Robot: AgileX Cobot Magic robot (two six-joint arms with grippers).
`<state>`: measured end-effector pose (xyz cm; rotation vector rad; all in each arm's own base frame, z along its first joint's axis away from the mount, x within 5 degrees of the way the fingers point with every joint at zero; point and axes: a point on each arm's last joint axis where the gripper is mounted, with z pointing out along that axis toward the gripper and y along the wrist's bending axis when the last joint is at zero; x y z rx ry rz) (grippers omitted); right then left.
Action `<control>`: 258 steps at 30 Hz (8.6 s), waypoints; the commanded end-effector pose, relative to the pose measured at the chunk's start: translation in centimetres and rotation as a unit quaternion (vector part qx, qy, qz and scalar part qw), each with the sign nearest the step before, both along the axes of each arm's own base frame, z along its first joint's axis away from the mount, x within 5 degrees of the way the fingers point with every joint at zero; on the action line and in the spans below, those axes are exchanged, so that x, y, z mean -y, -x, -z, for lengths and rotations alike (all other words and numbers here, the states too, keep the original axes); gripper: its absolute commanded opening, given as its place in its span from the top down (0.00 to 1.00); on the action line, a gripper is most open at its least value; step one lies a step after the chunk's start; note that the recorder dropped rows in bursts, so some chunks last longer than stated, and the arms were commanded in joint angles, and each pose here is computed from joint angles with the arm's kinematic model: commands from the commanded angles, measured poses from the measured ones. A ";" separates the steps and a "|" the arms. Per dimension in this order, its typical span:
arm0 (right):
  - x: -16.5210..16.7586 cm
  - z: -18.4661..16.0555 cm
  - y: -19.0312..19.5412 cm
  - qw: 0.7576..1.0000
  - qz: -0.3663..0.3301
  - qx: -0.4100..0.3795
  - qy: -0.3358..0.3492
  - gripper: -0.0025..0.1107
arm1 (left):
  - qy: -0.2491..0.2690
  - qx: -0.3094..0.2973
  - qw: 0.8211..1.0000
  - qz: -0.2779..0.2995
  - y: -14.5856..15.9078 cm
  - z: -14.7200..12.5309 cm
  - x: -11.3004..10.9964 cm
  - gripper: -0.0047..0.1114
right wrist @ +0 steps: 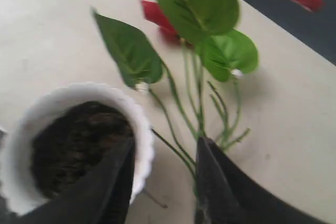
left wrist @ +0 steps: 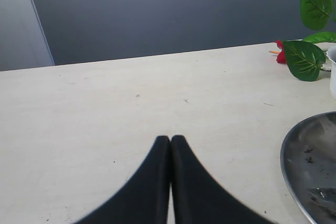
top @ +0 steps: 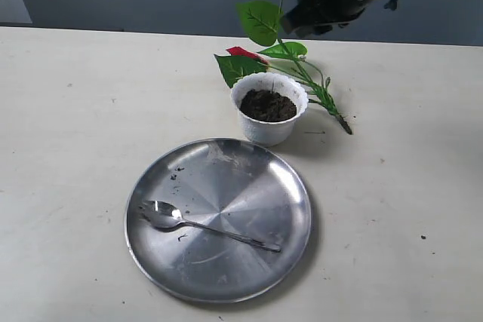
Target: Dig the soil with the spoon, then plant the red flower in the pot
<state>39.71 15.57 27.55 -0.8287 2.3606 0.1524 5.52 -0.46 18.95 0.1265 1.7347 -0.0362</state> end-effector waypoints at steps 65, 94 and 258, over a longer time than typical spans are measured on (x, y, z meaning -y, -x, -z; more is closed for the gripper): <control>2.3 -3.8 -5.5 0.950 0.140 0.204 -0.191 0.98 | 0.004 0.008 1.000 0.003 0.0 -0.2 0.0 0.95; -0.6 8.6 4.2 0.895 -0.072 0.335 -0.286 0.98 | 0.004 0.008 1.000 0.003 0.0 -0.2 0.0 0.95; -0.6 4.1 4.2 0.966 -0.179 0.170 -0.078 0.98 | 0.004 0.008 1.000 0.003 0.0 -0.2 0.0 0.95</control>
